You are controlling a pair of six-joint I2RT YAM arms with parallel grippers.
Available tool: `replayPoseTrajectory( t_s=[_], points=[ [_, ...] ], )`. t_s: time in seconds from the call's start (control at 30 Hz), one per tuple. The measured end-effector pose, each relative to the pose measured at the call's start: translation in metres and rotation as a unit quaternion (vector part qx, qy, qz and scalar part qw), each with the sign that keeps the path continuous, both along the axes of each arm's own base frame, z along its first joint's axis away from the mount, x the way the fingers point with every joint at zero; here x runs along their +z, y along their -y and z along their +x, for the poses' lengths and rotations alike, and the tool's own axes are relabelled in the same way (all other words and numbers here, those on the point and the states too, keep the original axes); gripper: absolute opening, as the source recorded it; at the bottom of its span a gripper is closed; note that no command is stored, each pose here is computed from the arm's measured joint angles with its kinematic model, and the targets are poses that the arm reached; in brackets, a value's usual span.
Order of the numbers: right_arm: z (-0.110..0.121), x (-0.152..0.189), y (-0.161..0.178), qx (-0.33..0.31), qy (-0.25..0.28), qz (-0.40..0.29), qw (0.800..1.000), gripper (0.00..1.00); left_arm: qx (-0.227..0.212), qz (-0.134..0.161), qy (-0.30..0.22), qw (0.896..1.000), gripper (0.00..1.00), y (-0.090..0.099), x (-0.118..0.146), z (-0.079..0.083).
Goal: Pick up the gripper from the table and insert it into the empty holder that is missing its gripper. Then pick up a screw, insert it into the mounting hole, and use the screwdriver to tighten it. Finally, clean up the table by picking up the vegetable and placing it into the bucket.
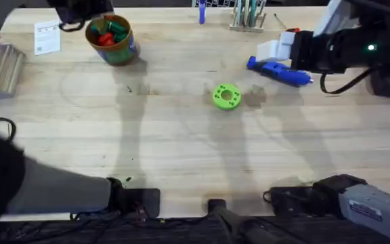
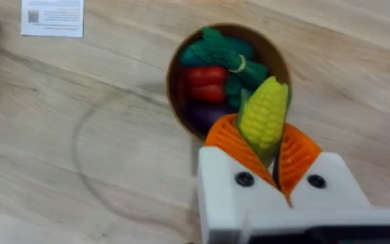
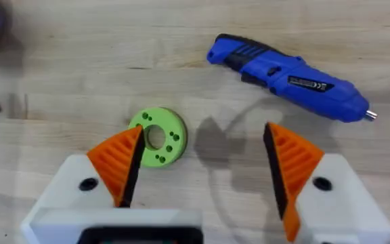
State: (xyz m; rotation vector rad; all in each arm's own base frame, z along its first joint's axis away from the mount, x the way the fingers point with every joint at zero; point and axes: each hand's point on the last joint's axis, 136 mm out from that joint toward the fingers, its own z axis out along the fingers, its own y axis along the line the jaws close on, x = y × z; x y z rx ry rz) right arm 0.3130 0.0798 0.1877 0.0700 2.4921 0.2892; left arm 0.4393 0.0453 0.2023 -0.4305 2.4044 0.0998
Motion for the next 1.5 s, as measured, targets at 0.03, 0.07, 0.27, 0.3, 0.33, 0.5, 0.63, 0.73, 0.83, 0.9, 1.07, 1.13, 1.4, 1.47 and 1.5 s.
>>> replayPoseTrajectory(
  t_s=[0.03, 0.07, 0.27, 0.3, 0.33, 0.5, 0.63, 0.73, 0.83, 0.9, 1.07, 1.13, 1.4, 1.47, 1.5],
  points=[
    [0.000, 0.000, 0.000, 0.000, -0.001, 0.000, 1.000, 0.991, 0.003, 0.001, -0.006, 1.000, 0.033, -0.004, -0.009, 0.005],
    [-0.001, -0.001, 0.000, 0.000, -0.002, -0.001, 1.000, 0.991, 0.006, 0.002, -0.012, 1.000, 0.033, -0.008, -0.018, 0.010],
    [-0.001, -0.002, 0.000, 0.000, -0.005, -0.001, 1.000, 0.991, 0.012, 0.004, -0.026, 1.000, 0.033, -0.017, -0.047, 0.025],
    [-0.001, -0.002, 0.000, 0.000, -0.005, -0.001, 1.000, 0.991, 0.012, 0.004, -0.025, 1.000, 0.033, -0.017, -0.047, 0.025],
    [-0.001, -0.002, 0.000, 0.000, -0.005, -0.001, 1.000, 0.991, 0.011, 0.004, -0.021, 1.000, 0.033, -0.017, -0.046, 0.026],
    [-0.001, -0.002, 0.000, 0.000, -0.005, -0.001, 1.000, 0.991, 0.009, 0.007, -0.013, 1.000, 0.516, -0.017, -0.041, 0.028],
    [-0.001, -0.002, 0.000, 0.000, -0.005, -0.001, 1.000, 0.991, 0.009, 0.002, -0.042, 0.999, 0.972, -0.015, -0.049, 0.016],
    [-0.001, -0.002, 0.000, 0.000, -0.005, -0.001, 1.000, 0.991, 0.007, -0.002, -0.051, 0.999, 0.985, -0.013, -0.044, 0.006],
    [-0.001, -0.002, 0.000, -0.001, -0.005, -0.001, 1.000, 0.990, 0.004, -0.004, -0.047, 0.999, 0.985, -0.009, -0.024, -0.009],
    [-0.001, -0.002, 0.000, -0.002, -0.005, 0.000, 1.000, 0.991, 0.000, -0.004, -0.041, 0.999, 0.985, -0.004, -0.005, -0.024],
    [-0.003, 0.002, 0.000, -0.002, 0.001, 0.002, 1.000, 0.991, -0.040, 0.000, -0.016, 0.999, 0.987, 0.028, 0.047, -0.071],
    [-0.005, 0.009, 0.001, -0.002, 0.010, 0.004, 1.000, 0.991, -0.070, 0.003, -0.014, 0.997, 0.987, 0.049, 0.061, -0.094],
    [-0.031, 0.013, 0.007, -0.002, -0.005, 0.000, 1.000, 0.991, -0.138, 0.002, -0.034, 0.990, 0.986, 0.097, 0.039, -0.170],
    [-0.037, 0.011, 0.008, -0.002, -0.015, -0.002, 1.000, 0.991, -0.139, -0.004, -0.049, 0.989, 0.986, 0.100, 0.021, -0.187],
    [-0.040, 0.010, 0.009, -0.002, -0.021, -0.003, 1.000, 0.991, -0.137, -0.007, -0.055, 0.989, 0.987, 0.100, 0.012, -0.195]
  ],
)
